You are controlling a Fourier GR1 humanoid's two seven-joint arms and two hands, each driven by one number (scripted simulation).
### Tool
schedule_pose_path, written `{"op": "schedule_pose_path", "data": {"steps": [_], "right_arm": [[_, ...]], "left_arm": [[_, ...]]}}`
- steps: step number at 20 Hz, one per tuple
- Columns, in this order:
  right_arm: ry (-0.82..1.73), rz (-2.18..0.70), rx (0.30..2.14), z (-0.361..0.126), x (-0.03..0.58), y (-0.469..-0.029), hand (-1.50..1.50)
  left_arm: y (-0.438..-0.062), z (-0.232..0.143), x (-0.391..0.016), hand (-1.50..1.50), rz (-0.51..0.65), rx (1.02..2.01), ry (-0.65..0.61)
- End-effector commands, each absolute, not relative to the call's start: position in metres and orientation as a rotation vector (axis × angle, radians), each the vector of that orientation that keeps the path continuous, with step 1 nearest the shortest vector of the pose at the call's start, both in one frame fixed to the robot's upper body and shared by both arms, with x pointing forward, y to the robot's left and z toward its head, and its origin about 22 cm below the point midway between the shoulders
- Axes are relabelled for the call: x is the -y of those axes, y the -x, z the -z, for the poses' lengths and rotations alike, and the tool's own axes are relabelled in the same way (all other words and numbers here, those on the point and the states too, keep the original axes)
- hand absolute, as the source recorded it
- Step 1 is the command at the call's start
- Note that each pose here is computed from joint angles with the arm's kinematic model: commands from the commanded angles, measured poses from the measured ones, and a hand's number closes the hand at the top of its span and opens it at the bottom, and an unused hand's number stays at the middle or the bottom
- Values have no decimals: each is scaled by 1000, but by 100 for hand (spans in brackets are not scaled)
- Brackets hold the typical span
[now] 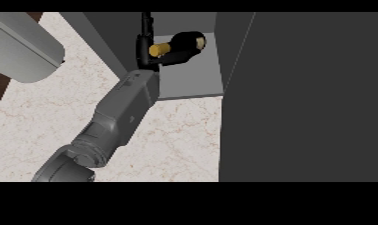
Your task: Pick up the wine, place it into the cabinet and close the cabinet
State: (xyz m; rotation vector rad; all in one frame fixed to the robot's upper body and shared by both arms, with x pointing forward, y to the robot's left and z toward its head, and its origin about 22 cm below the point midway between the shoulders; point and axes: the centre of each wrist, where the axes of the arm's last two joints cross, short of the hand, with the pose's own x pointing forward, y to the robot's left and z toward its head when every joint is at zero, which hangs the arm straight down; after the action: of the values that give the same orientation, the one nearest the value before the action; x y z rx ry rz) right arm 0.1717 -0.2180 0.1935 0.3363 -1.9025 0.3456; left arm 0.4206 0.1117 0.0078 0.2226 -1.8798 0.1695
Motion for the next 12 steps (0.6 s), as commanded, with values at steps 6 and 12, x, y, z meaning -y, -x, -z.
{"op": "schedule_pose_path", "data": {"steps": [6, 12], "right_arm": [[-359, -331, 1913, -202, 221, -155, -150], [-338, -337, 1919, -208, 218, -154, -150]], "left_arm": [[-409, 18, -136, -150, -137, 1846, -133], [-416, 1, -116, -150, -178, 1867, -84]]}}
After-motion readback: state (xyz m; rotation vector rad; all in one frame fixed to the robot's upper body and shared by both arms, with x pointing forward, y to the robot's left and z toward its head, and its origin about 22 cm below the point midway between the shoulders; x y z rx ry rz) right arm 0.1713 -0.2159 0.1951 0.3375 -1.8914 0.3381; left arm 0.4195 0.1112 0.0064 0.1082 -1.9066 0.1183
